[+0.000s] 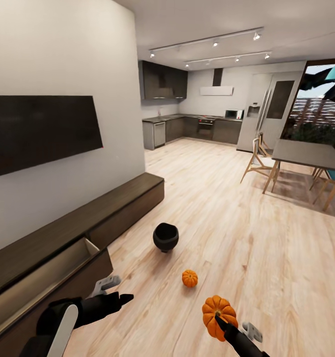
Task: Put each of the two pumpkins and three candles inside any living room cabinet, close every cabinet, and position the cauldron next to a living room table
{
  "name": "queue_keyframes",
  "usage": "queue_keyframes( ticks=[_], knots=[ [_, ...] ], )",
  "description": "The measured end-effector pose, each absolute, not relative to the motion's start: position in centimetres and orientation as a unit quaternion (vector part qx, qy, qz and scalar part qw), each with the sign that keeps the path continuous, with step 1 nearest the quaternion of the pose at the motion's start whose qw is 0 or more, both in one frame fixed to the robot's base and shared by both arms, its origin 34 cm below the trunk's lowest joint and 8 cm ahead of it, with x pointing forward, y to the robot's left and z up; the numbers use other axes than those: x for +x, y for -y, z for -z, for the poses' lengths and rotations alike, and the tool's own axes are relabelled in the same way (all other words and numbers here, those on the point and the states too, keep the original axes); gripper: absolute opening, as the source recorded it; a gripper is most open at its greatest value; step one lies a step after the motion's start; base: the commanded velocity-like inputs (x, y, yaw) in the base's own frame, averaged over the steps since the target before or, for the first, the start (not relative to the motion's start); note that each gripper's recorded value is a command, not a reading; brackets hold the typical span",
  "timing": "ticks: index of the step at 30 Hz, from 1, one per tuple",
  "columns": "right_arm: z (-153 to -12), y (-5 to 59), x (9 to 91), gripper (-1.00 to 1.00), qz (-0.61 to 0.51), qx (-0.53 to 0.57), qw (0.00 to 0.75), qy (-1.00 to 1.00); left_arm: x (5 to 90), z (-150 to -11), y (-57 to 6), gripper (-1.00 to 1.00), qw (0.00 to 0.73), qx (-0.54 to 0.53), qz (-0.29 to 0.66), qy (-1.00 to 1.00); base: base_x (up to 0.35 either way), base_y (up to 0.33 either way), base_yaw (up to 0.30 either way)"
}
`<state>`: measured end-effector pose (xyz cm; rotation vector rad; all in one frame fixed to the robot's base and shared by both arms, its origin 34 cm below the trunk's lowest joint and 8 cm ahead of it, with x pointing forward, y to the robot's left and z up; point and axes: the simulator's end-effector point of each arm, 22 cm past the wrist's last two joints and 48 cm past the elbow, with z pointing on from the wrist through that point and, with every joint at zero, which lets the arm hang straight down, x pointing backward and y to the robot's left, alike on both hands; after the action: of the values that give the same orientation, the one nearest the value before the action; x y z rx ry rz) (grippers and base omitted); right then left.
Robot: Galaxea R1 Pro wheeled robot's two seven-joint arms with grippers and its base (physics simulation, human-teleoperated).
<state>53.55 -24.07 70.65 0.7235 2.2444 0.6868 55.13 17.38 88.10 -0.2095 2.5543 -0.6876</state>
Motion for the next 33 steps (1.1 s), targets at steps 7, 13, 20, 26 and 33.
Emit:
queue_keyframes(
  ticks=[7, 13, 20, 26, 33],
  knots=[
    [-70.75, 24.05, 53.62, -1.0, -0.265, 0.276, 0.338, -0.86, 55.14, -88.09, -17.38, 1.0, 0.242, -0.077, 0.251, -0.934, 0.279, -0.241, 0.0],
    [-70.77, 24.06, 53.62, -1.0, -0.266, 0.277, 0.338, -0.859, 55.14, -88.08, -17.41, 1.0, 0.242, -0.077, 0.251, -0.934, 0.277, -0.243, -0.016],
    [-70.75, 23.96, 53.58, -1.0, -0.267, 0.276, 0.338, -0.859, 55.14, -88.08, -17.36, 1.0, 0.242, -0.077, 0.251, -0.934, 0.25, -0.236, -0.229],
    [-70.76, 23.97, 53.61, -1.0, -0.267, 0.276, 0.338, -0.859, 55.15, -88.08, -17.38, 1.0, 0.242, -0.077, 0.251, -0.934, 0.235, -0.224, -0.276],
    [-70.75, 23.96, 53.6, -1.0, -0.267, 0.276, 0.338, -0.859, 55.16, -88.08, -17.39, 1.0, 0.242, -0.076, 0.251, -0.934, 0.227, -0.21, -0.278]
  ],
)
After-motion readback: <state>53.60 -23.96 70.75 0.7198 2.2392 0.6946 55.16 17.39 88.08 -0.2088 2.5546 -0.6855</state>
